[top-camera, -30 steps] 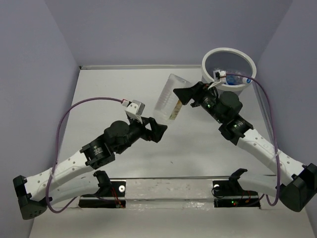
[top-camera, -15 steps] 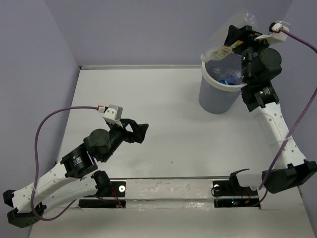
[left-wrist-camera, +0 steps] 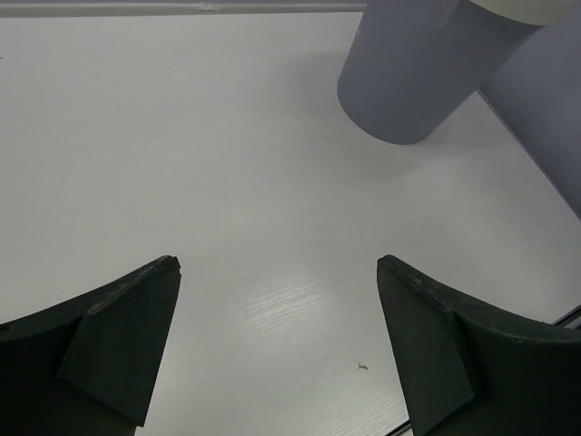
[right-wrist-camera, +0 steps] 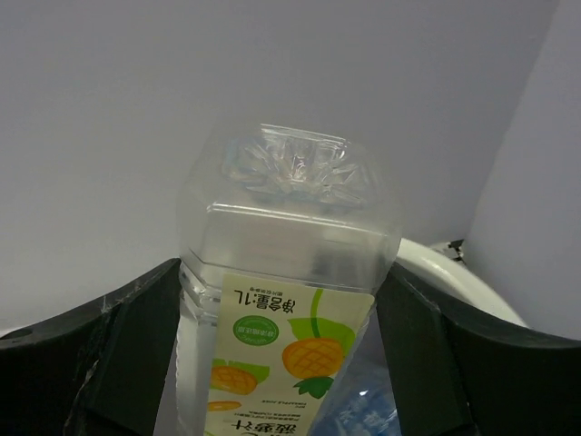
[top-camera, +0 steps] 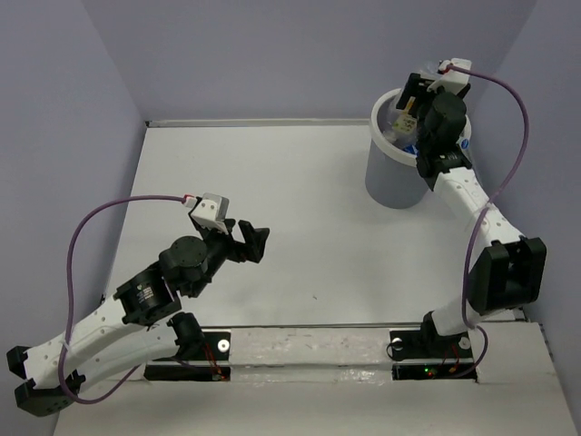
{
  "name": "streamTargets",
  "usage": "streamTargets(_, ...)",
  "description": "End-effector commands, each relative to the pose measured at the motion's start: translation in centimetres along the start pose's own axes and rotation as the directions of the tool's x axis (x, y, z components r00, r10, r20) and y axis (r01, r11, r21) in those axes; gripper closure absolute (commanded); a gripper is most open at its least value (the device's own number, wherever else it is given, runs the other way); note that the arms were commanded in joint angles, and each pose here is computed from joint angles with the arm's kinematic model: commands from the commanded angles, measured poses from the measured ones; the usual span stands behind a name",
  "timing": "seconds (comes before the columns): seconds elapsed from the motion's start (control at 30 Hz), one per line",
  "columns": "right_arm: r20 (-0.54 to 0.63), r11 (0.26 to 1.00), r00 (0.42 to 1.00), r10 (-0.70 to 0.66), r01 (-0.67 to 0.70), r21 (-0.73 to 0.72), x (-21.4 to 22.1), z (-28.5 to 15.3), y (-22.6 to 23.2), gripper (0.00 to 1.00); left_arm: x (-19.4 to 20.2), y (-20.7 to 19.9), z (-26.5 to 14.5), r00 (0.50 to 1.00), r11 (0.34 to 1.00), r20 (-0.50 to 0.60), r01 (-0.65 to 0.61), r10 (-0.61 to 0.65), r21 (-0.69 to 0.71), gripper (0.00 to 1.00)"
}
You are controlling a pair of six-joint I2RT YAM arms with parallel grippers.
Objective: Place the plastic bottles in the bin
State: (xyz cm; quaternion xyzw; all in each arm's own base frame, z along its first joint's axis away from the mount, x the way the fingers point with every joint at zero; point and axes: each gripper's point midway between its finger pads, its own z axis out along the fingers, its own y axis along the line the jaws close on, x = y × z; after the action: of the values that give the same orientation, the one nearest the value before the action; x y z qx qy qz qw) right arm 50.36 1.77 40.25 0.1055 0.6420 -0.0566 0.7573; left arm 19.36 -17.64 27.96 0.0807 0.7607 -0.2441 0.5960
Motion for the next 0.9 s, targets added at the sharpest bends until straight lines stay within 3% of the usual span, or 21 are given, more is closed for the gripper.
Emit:
streamTargets(0.0,0.027,0.999,0.999,-0.035,0.036,-0.031,1.9,-0.1,0.2,0.8,-0.2,0.5,0.3,1.0,0.999,0.019,-0.014,0.015,-0.028,0.01)
streamTargets(0.07,0.01,0.998,0.999,-0.036,0.037,-0.043,3.2,-0.4,0.3,0.77,0.0,0.5,0.4,1.0,0.999,0.013,-0.023,0.024,-0.034,0.01)
streamTargets(0.17,-0.006,0.999,0.999,-0.046,0.046,0.001,4.4,-0.8,-0.7,0.63,0.4,0.5,0.8,0.999,0.999,-0.004,-0.034,0.033,-0.039,0.01)
streamTargets(0.2,-0.003,0.999,0.999,-0.048,0.048,0.005,4.3,-0.9,-0.8,0.51,0.5,0.5,0.9,0.999,0.998,-0.009,-0.037,0.036,-0.041,0.01)
streamTargets(0.27,-0.002,0.999,0.999,-0.046,0.046,0.007,4.1,-1.1,-0.9,0.38,0.6,0.6,0.9,0.999,0.998,-0.011,-0.037,0.036,-0.045,0.01)
streamTargets(0.3,0.001,1.0,1.0,-0.026,0.026,0.013,3.8,-1.3,-1.0,0.25,0.5,0.6,0.8,0.999,0.998,-0.008,-0.035,0.035,-0.045,0.01)
streamTargets(0.4,-0.017,1.0,1.0,0.018,-0.018,0.006,3.5,-1.7,-0.9,0.04,0.4,0.7,0.8,1.0,0.998,-0.003,-0.028,0.028,-0.051,0.01)
streamTargets(0.67,0.01,0.986,0.987,0.159,-0.158,-0.054,-3.9,-3.6,0.1,0.0,0.6,1.5,1.0,0.999,0.995,-0.007,-0.034,0.033,-0.097,0.01)
streamTargets(0.87,0.051,0.953,0.96,0.274,-0.265,-0.144,-9.2,-8.0,0.1,0.0,0.8,3.4,1.1,0.998,0.976,-0.02,-0.054,0.051,-0.212,0.01)
